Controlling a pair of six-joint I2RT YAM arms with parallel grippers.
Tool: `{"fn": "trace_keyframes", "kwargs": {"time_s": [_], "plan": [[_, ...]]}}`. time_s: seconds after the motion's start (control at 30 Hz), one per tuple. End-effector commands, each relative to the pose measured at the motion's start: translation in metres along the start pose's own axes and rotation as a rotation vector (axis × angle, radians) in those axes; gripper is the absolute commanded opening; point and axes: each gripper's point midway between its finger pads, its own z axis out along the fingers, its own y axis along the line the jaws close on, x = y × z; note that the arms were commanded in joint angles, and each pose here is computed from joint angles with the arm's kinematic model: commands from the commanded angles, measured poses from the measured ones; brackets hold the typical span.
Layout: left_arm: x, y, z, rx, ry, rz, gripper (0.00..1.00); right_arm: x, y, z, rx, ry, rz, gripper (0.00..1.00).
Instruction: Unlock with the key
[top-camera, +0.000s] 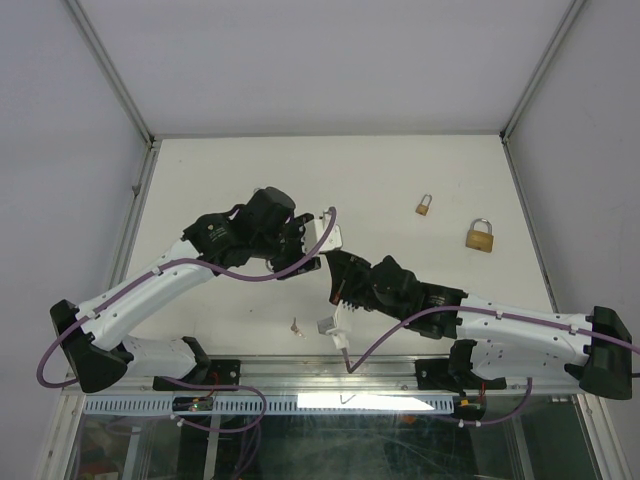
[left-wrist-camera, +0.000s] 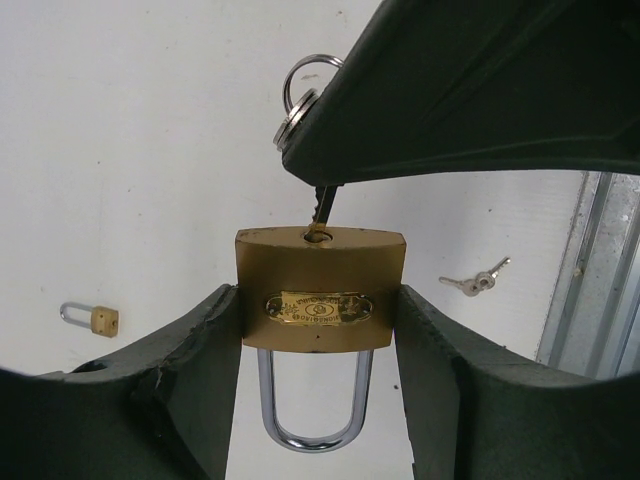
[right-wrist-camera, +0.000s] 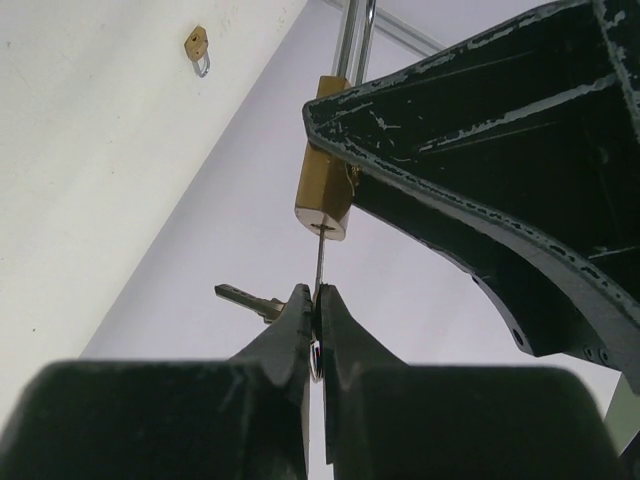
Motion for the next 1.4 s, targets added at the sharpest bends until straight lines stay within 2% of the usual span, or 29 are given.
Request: {"fn": "trace_keyframes", "kwargs": {"time_s": [0.0,0.17,0.33,0.57,0.73,0.9,1.37], "plan": [[-0.060,0.012,-0.018,-0.039,-0.227,0.073,0.00,-0.010,-0.045,-0.004,0.141,-0.063,-0.018,0.00],[-0.053,0.006,-0.018,-0.020,-0.229,0.181,0.00,-0.015,-0.050,-0.007,0.156,-0.098,-0.021,0.00],[-0.057,0.000,-0.019,0.018,-0.252,0.224,0.00,-0.022,-0.047,-0.005,0.142,-0.127,-0.044,0.00],[-0.058,-0.007,-0.015,0.056,-0.257,0.079,0.00,-0.027,-0.054,-0.007,0.162,-0.136,-0.052,0.00],[-0.062,0.000,-0.017,0.020,-0.272,0.006,0.00,-0.034,-0.044,-0.006,0.119,-0.150,-0.088,0.00],[-0.061,0.009,-0.020,-0.028,-0.268,0.034,0.00,-0.037,-0.033,-0.004,0.071,-0.153,-0.120,0.00],[-0.080,0.014,-0.014,-0.043,-0.340,0.091,0.00,-0.051,-0.048,0.005,0.139,-0.183,-0.088,0.00]]}}
